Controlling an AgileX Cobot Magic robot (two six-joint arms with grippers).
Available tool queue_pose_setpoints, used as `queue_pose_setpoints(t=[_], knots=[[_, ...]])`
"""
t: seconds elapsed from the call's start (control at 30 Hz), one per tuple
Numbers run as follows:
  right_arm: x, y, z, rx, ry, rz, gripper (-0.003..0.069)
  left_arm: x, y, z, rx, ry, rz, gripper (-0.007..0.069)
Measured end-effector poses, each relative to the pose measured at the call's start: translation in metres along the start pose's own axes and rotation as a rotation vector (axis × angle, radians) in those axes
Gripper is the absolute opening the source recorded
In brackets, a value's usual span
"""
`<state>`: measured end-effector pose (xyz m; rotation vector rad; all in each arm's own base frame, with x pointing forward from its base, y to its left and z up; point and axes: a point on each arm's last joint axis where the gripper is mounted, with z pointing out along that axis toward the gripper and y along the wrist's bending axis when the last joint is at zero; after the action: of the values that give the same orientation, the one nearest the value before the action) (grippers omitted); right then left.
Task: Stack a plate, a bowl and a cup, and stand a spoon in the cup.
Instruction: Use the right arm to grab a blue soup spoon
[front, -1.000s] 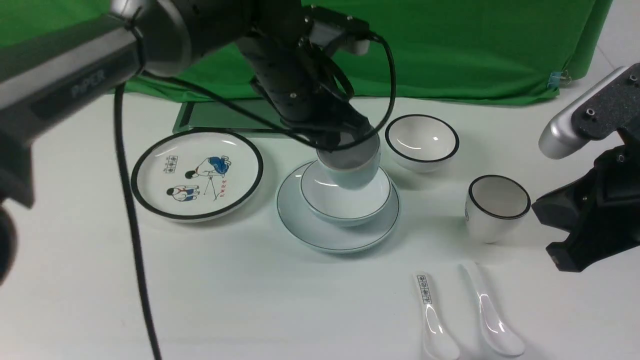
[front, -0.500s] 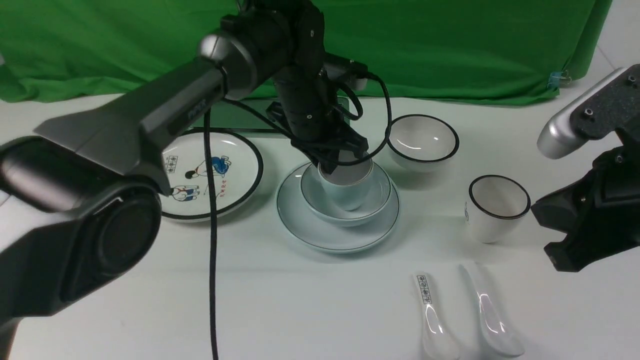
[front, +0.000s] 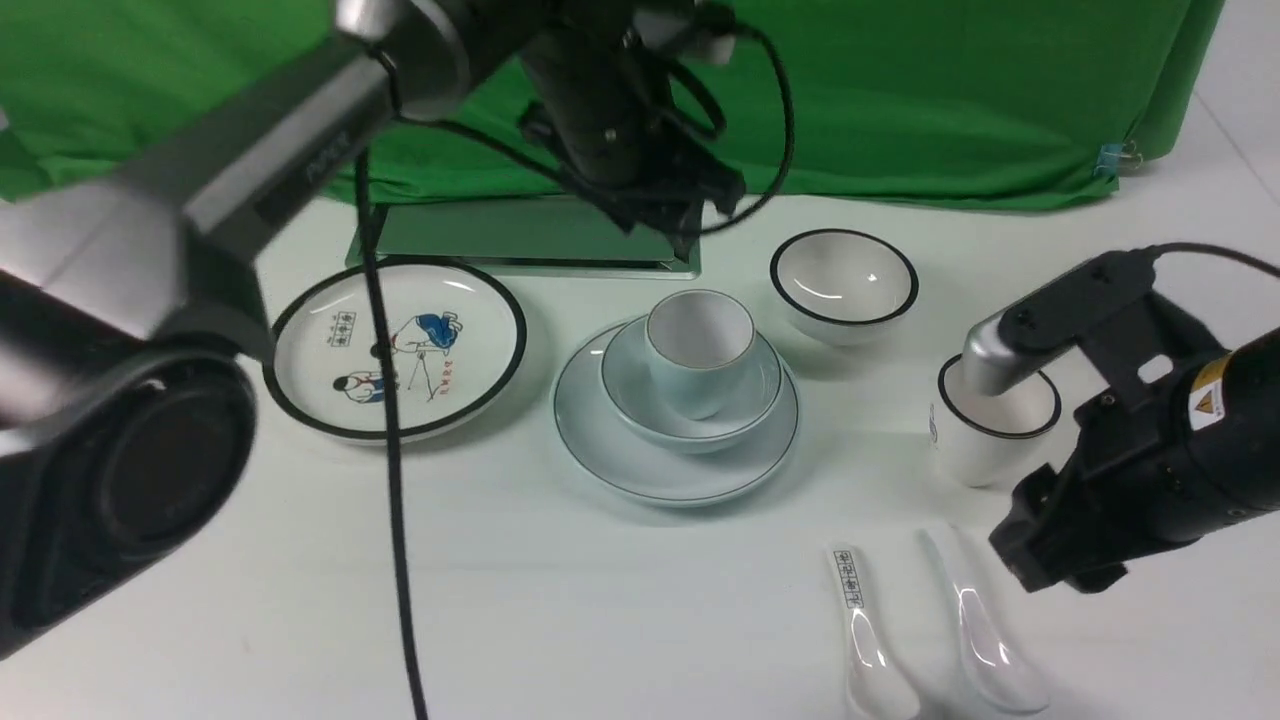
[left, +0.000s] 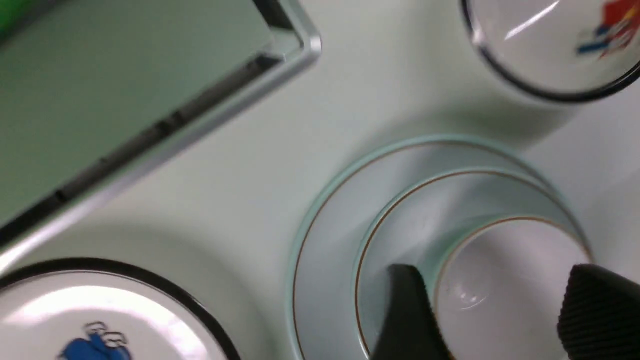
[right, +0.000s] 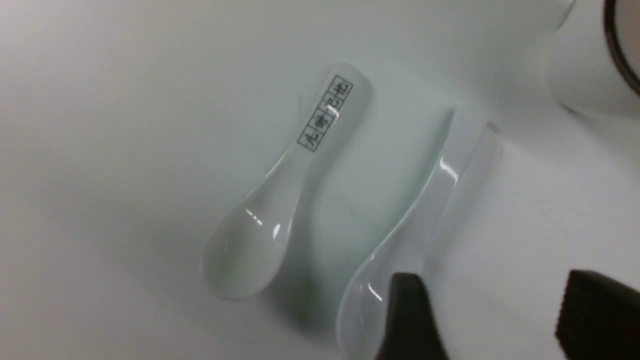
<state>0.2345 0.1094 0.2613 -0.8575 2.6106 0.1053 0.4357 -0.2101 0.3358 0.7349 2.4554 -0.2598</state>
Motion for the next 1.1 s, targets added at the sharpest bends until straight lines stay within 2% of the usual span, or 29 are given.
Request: queue_pose_setpoints(t=[0.03, 0.07, 0.1, 0.2, 0.23, 0.3, 0.43, 0.5, 0.57, 0.67, 0.73, 0.77, 0.8, 0.9, 1.0, 1.1], knots=[[-0.001, 0.000, 0.005, -0.001, 0.012, 0.005, 0.0512, -0.003, -0.001, -0.017, -0.008, -0.033, 0.004, 0.0387], [-0.001, -0.001, 0.008, -0.002, 0.018, 0.006, 0.0518, -0.004, -0.001, -0.021, -0.010, -0.042, 0.005, 0.0389], [-0.003, -0.002, 0.019, 0.001, 0.036, 0.019, 0.0551, -0.008, -0.004, -0.055, -0.028, -0.106, 0.015, 0.0393], [-0.007, -0.005, 0.037, 0.014, 0.060, 0.047, 0.0573, -0.010, -0.007, -0.097, -0.050, -0.183, 0.026, 0.0368], [-0.009, -0.007, 0.052, 0.025, 0.072, 0.067, 0.0578, -0.008, -0.009, -0.125, -0.073, -0.228, 0.035, 0.0319], [-0.012, -0.009, 0.070, 0.032, 0.077, 0.088, 0.0581, -0.001, -0.011, -0.147, -0.093, -0.248, 0.041, 0.0252], [-0.016, -0.011, 0.095, 0.037, 0.059, 0.131, 0.0582, 0.024, -0.011, -0.156, -0.120, -0.176, 0.045, 0.0080], [-0.017, -0.011, 0.104, 0.038, 0.051, 0.144, 0.0575, 0.036, -0.012, -0.156, -0.124, -0.136, 0.046, 0.0026], [-0.017, -0.011, 0.113, 0.038, 0.048, 0.152, 0.0547, 0.056, -0.013, -0.150, -0.122, -0.075, 0.044, -0.0019], [-0.016, -0.011, 0.121, 0.037, 0.057, 0.157, 0.0489, 0.079, -0.015, -0.141, -0.116, -0.035, 0.042, -0.0035], [-0.017, -0.012, 0.123, 0.035, 0.056, 0.164, 0.0388, 0.105, -0.018, -0.142, -0.117, -0.038, 0.041, -0.0037], [-0.017, -0.012, 0.123, 0.035, 0.056, 0.164, 0.0388, 0.107, -0.019, -0.142, -0.117, -0.039, 0.042, -0.0037], [-0.018, -0.011, 0.123, 0.035, 0.055, 0.163, 0.0304, 0.124, -0.020, -0.140, -0.116, -0.031, 0.041, -0.0036], [-0.017, -0.011, 0.121, 0.034, 0.082, 0.160, 0.0173, 0.148, -0.023, -0.142, -0.118, -0.051, 0.042, -0.0036], [-0.019, -0.012, 0.110, 0.032, 0.110, 0.156, 0.0176, 0.164, -0.026, -0.144, -0.121, -0.068, 0.043, -0.0036], [-0.040, -0.015, 0.071, 0.048, -0.011, 0.132, 0.0176, 0.179, -0.028, -0.150, -0.130, -0.138, 0.047, -0.0036]])
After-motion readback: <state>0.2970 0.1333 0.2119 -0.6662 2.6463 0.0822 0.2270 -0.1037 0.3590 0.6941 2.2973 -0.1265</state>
